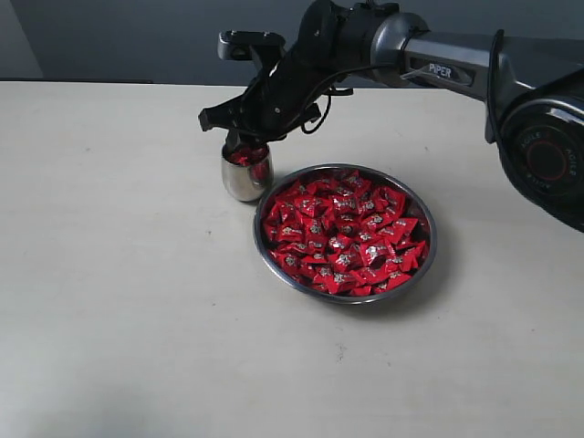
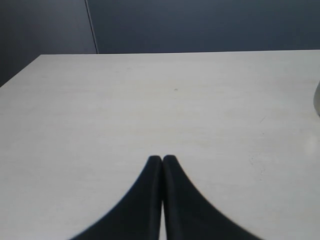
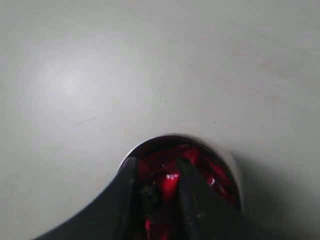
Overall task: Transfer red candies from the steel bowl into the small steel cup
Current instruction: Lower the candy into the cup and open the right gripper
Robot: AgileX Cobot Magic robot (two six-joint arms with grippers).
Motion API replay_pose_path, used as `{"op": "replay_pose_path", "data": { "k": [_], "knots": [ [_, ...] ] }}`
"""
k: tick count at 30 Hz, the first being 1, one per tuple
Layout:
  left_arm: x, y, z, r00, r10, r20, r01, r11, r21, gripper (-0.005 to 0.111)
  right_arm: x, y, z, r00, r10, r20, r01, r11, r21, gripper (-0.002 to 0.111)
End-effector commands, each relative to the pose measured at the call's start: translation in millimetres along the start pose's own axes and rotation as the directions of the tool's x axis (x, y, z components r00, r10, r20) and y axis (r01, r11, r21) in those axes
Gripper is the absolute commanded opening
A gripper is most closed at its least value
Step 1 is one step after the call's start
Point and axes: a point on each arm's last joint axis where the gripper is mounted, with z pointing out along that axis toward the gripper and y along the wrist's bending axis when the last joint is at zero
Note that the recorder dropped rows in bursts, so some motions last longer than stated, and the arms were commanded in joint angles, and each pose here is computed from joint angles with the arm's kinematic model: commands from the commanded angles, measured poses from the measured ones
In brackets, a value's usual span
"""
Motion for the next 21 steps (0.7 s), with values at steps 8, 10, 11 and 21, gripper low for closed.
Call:
{"op": "replay_pose_path", "data": {
  "k": [8, 10, 11, 21],
  "knots": [
    [0.4, -0.4, 0.1, 1.000, -0.006, 0.011, 0.006, 1.000, 0.006, 0.000, -2.1, 1.3, -1.9, 1.000, -0.006, 0.008, 0.006, 1.000, -0.004, 0.034],
    [0.4, -0.4, 0.1, 1.000, -0.006, 0.011, 0.006, 1.000, 0.006, 0.000, -1.9, 1.3, -1.9, 1.000, -0.006, 0.007, 0.006, 1.000, -0.005, 0.035],
    [0.4, -0.4, 0.1, 1.000, -0.006, 0.011, 0.006, 1.000, 0.006, 0.000, -1.9, 1.3, -1.9, 1.000, -0.006, 0.007, 0.006, 1.000, -0.005, 0.035],
    [0.4, -0.4, 0.1, 1.000, -0.006, 0.011, 0.006, 1.000, 0.006, 0.000, -1.9, 1.3, -1.9, 1.000, -0.006, 0.007, 0.006, 1.000, -0.005, 0.035]
  ]
}}
